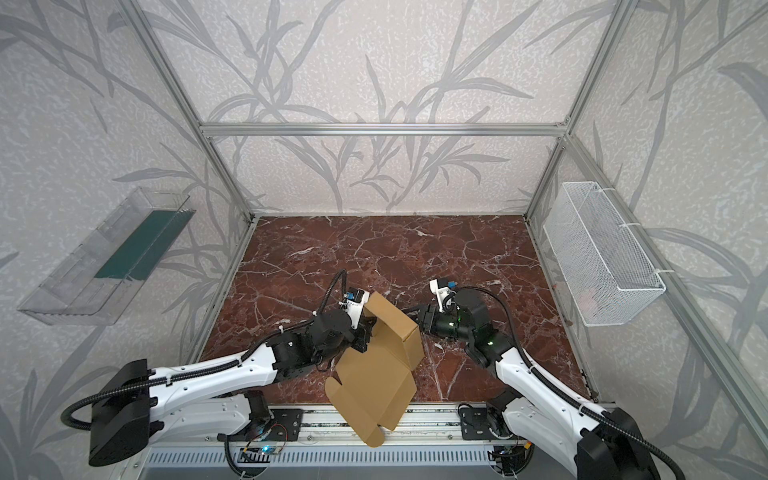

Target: Fold the paper box

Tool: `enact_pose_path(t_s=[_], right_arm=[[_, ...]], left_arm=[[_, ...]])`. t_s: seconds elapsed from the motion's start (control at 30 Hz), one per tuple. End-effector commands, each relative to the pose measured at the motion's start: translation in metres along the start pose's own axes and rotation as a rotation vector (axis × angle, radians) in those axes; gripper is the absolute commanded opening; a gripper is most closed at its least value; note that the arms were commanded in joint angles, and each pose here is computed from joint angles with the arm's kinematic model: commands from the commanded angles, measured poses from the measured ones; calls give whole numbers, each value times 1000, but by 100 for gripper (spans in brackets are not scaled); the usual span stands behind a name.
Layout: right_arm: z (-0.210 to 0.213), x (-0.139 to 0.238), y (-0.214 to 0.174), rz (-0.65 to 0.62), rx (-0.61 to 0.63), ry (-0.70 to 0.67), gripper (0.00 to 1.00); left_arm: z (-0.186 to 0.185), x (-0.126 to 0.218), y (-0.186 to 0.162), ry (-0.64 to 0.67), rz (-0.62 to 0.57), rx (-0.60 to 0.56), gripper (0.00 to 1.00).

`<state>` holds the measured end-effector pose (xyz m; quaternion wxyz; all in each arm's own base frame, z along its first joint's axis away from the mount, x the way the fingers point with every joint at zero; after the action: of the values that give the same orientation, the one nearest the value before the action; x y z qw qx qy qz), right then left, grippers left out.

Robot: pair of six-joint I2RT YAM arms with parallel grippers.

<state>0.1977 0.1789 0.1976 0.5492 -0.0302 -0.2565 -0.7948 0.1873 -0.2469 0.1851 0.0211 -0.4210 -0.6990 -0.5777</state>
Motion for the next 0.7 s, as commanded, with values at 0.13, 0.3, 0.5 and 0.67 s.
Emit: enact_pose_path(t_s=[0.13, 0.3, 0.5, 0.67], right_arm=[[-19, 47, 22, -149, -89, -104, 61], [-15, 70, 29, -218, -71, -170, 61], [-7, 78, 27, -209, -37, -203, 61], [-3, 83, 25, -187, 9, -249, 61]], left_arm=[[15, 4, 8, 113, -11, 53, 0], [30, 6, 2, 207, 56, 104, 0], [46, 7, -7, 303, 140, 171, 0], [50, 6, -4, 361, 229, 208, 0]])
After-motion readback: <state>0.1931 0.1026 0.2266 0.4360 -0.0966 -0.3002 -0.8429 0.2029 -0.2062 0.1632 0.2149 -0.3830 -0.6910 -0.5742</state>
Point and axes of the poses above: each gripper's point midway between its finger pads, its own x axis back along the fingers, its own z axis along the line the jaws close on, y = z × x, the point moved 6 cm from there along x, back along the fingers, and after that the axes turned 3 degrees about x, right-handed, at the moved point
